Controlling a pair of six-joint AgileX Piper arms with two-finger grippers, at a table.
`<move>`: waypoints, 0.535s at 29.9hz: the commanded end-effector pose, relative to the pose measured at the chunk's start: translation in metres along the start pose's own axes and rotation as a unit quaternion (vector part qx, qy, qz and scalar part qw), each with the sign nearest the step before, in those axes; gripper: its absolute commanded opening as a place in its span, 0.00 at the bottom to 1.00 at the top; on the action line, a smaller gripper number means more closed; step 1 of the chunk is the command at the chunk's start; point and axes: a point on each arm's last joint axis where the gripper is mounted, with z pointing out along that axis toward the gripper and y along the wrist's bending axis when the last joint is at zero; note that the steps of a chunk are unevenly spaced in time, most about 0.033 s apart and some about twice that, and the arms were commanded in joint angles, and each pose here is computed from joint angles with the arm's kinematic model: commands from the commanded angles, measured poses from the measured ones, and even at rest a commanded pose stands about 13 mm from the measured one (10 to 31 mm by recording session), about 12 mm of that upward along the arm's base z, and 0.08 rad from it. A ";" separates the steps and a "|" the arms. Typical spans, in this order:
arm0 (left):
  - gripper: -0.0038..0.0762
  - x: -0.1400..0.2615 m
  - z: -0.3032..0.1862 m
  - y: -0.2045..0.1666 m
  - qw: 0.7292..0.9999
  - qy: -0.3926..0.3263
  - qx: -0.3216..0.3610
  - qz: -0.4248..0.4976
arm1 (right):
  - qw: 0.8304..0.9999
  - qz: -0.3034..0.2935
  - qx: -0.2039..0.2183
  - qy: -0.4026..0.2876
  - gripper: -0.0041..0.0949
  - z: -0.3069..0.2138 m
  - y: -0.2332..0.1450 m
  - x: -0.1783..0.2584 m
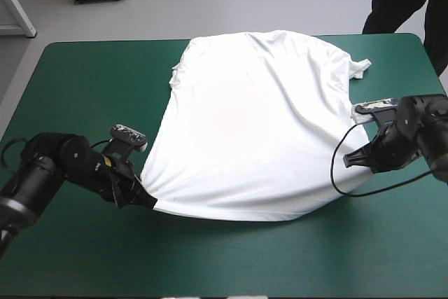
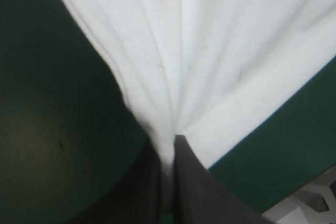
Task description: Fold the cloth
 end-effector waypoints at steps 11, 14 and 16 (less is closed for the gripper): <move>0.02 0.049 -0.017 -0.023 0.998 -0.027 0.038 -0.039 | 1.000 -0.011 0.014 -0.006 0.02 -0.010 0.015 0.073; 0.02 0.064 -0.004 -0.024 0.997 -0.005 0.047 -0.054 | 0.999 -0.022 0.010 0.028 0.02 0.007 0.022 0.089; 0.02 0.073 0.006 -0.024 0.996 0.012 0.056 -0.061 | 0.999 -0.022 0.004 0.048 0.02 0.017 0.024 0.095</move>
